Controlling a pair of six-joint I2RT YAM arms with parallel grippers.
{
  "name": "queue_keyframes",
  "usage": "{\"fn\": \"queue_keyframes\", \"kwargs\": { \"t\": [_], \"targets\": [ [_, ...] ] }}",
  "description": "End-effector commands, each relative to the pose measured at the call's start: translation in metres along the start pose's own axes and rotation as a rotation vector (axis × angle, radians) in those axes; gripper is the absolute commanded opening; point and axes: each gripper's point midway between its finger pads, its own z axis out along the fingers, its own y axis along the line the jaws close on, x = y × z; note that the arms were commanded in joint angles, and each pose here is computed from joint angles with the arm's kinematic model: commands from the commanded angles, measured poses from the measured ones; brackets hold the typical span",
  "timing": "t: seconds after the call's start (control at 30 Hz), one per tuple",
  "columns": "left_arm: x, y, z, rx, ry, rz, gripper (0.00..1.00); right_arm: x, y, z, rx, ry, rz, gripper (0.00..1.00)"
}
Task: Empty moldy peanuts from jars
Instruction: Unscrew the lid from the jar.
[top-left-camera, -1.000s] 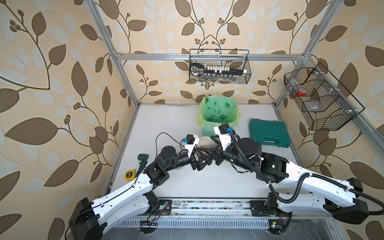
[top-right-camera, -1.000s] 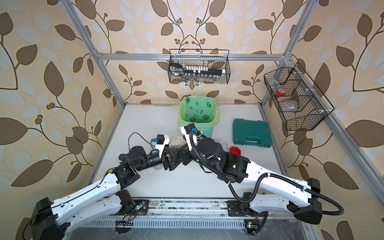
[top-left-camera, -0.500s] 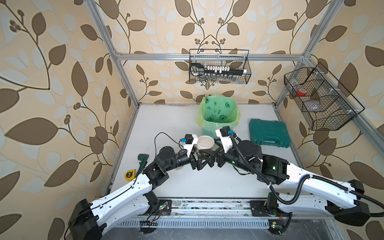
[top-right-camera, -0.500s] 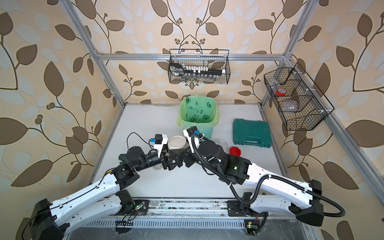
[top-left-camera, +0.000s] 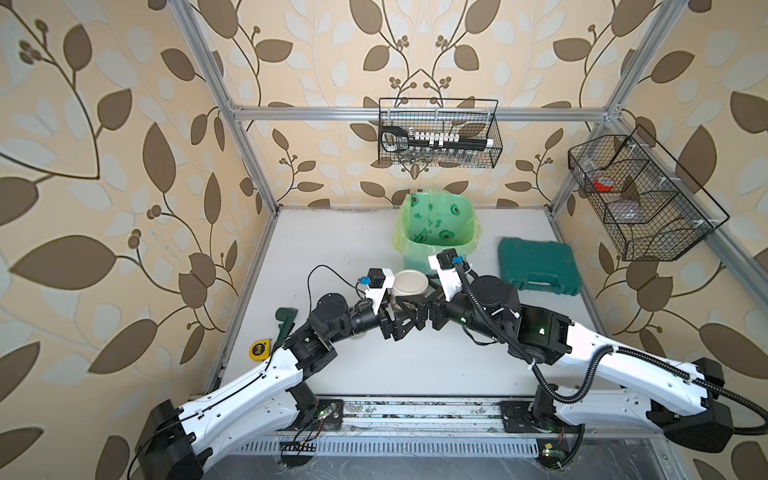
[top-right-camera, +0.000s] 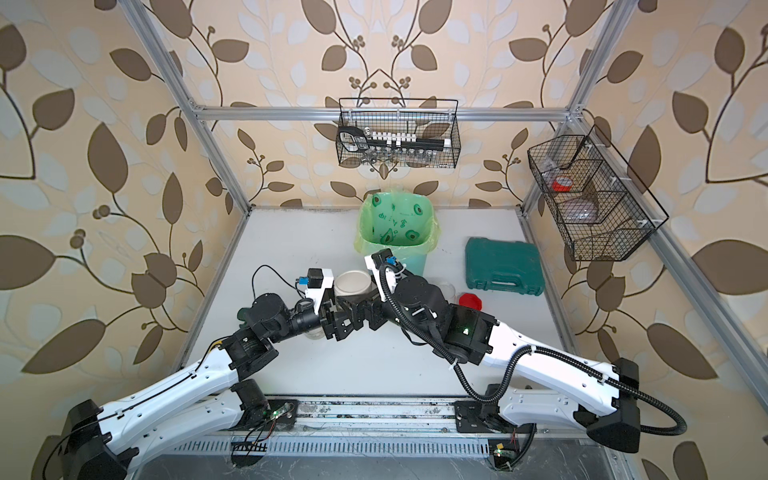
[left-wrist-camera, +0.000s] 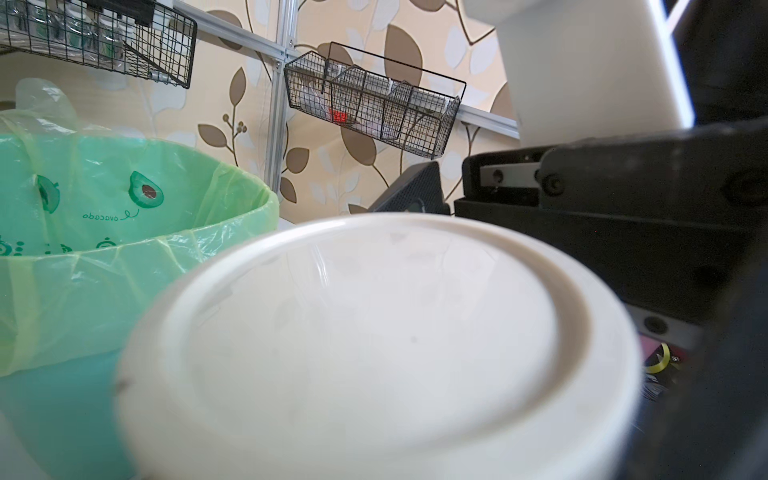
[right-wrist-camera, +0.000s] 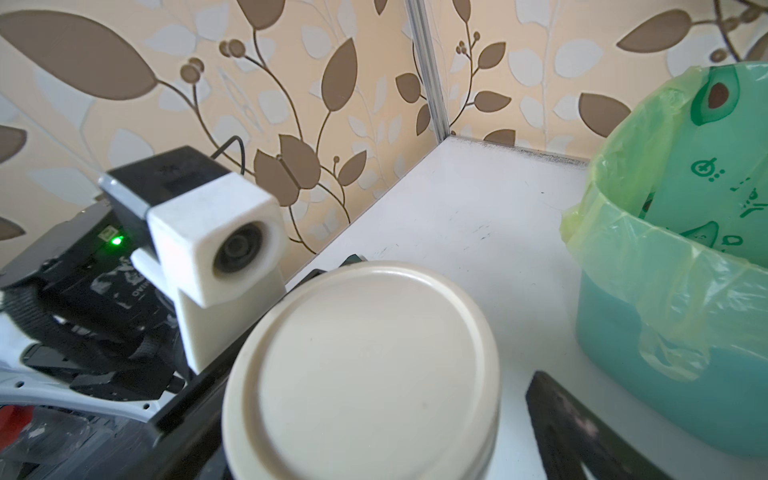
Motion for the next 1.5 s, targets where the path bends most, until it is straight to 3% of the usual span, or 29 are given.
{"fn": "queue_keyframes", "kwargs": {
  "t": [0.0, 0.47, 0.7, 0.9, 1.47],
  "targets": [
    [-0.043, -0.019, -0.011, 0.053, -0.151, 0.083, 0.0, -0.002, -0.013, -0.009, 0.022, -0.028, 0.034, 0.99],
    [-0.046, -0.02, -0.015, 0.047, -0.166, 0.088, 0.0, 0.015, -0.045, -0.041, 0.059, -0.033, 0.07, 0.99],
    [-0.039, -0.015, -0.012, 0.027, -0.135, 0.092, 0.0, -0.011, -0.002, -0.063, -0.153, -0.054, 0.017, 0.99],
    [-0.037, -0.017, -0.013, 0.034, -0.125, 0.092, 0.0, -0.024, 0.025, -0.053, -0.252, -0.029, -0.043, 0.99],
    [-0.035, -0.02, -0.011, 0.058, -0.107, 0.088, 0.0, -0.022, 0.043, -0.014, -0.287, 0.03, -0.068, 0.99]
  ]
}}
